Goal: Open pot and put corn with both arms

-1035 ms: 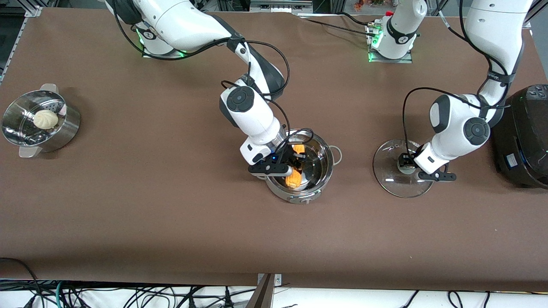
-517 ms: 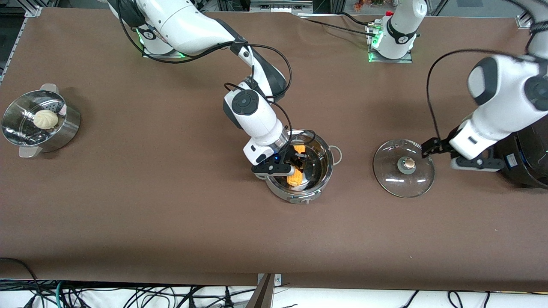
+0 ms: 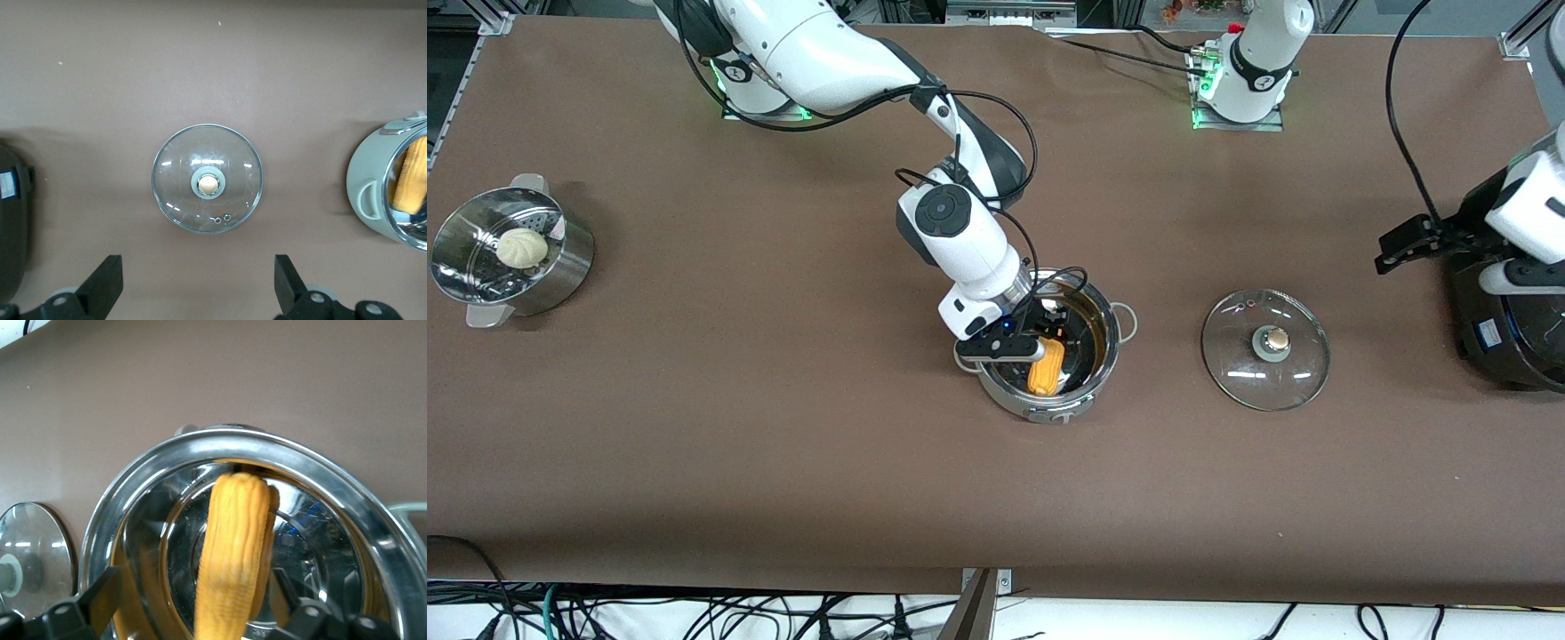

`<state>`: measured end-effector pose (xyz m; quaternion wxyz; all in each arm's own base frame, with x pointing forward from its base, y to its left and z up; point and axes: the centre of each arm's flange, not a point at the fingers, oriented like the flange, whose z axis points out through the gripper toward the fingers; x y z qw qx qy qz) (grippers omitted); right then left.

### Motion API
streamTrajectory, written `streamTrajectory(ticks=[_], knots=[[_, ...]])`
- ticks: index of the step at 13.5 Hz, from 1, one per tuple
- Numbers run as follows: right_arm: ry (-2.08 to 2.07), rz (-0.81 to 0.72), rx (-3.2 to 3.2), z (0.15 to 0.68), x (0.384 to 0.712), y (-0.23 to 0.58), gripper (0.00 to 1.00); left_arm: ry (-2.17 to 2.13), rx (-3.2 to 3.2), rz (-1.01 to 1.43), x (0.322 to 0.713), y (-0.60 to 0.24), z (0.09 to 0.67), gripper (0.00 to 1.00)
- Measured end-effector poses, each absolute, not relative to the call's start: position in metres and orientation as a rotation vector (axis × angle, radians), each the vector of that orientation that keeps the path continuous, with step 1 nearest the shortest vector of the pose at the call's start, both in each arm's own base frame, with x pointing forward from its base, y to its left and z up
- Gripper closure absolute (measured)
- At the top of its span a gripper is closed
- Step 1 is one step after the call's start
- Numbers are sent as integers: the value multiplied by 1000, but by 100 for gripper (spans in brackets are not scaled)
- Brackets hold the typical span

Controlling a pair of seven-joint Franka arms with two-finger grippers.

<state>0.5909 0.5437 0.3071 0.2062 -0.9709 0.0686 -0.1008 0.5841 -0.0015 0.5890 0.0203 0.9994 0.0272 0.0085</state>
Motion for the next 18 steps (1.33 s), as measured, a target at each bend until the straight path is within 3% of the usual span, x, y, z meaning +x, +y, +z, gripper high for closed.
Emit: streamTrajectory(ticks=[4,10,18], knots=[[109,-268,-2829,338,604,521,0,80,3146,73,581,2,606,0],[68,-238,-2920,464,642,414,0,109,3150,145,582,12,629,0],[-7,-172,-3028,529,664,290,0,68,3151,107,579,-5,627,0]])
